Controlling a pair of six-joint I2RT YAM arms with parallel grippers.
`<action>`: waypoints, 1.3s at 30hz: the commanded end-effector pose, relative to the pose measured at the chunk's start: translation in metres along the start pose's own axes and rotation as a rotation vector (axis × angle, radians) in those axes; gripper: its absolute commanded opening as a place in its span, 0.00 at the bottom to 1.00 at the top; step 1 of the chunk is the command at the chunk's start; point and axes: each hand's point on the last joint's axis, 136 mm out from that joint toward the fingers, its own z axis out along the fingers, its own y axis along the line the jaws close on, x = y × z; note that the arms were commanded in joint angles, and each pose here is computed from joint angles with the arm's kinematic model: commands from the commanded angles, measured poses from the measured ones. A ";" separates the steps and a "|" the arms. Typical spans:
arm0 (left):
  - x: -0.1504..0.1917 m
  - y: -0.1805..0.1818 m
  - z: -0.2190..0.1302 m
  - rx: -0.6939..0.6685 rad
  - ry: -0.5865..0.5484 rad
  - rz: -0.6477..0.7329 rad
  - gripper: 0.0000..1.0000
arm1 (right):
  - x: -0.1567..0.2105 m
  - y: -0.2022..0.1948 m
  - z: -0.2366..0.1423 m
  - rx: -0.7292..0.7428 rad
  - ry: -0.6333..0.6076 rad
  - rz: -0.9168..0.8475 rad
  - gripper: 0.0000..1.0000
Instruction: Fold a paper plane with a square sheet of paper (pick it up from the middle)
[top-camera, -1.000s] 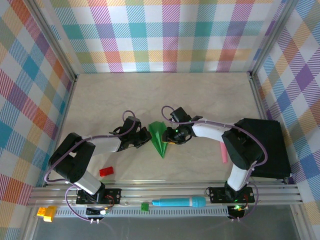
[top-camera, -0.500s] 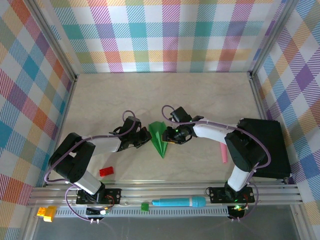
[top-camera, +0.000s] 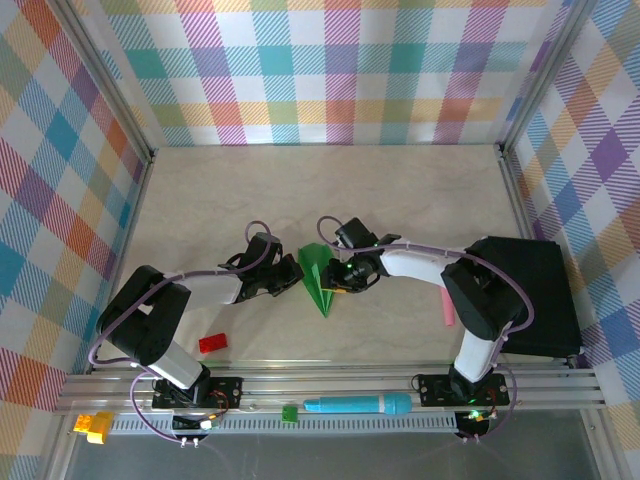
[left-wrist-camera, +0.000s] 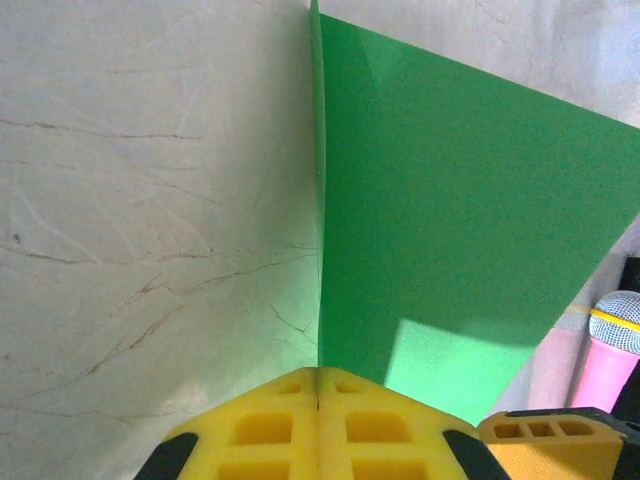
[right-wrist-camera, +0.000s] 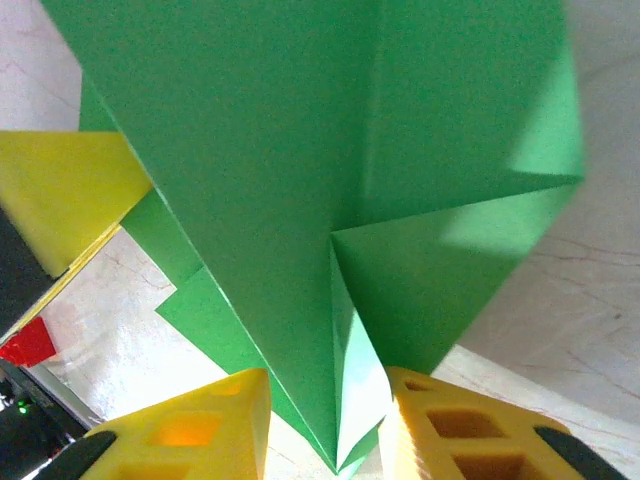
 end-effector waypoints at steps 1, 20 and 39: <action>-0.010 -0.025 -0.007 0.077 -0.011 -0.003 0.00 | 0.000 0.010 0.004 0.023 0.011 -0.067 0.34; -0.007 -0.037 -0.005 0.113 0.035 -0.035 0.00 | 0.004 0.020 0.013 0.048 0.029 -0.158 0.50; -0.005 -0.029 0.000 0.076 0.052 -0.026 0.00 | 0.001 0.013 0.009 0.092 0.004 -0.156 0.57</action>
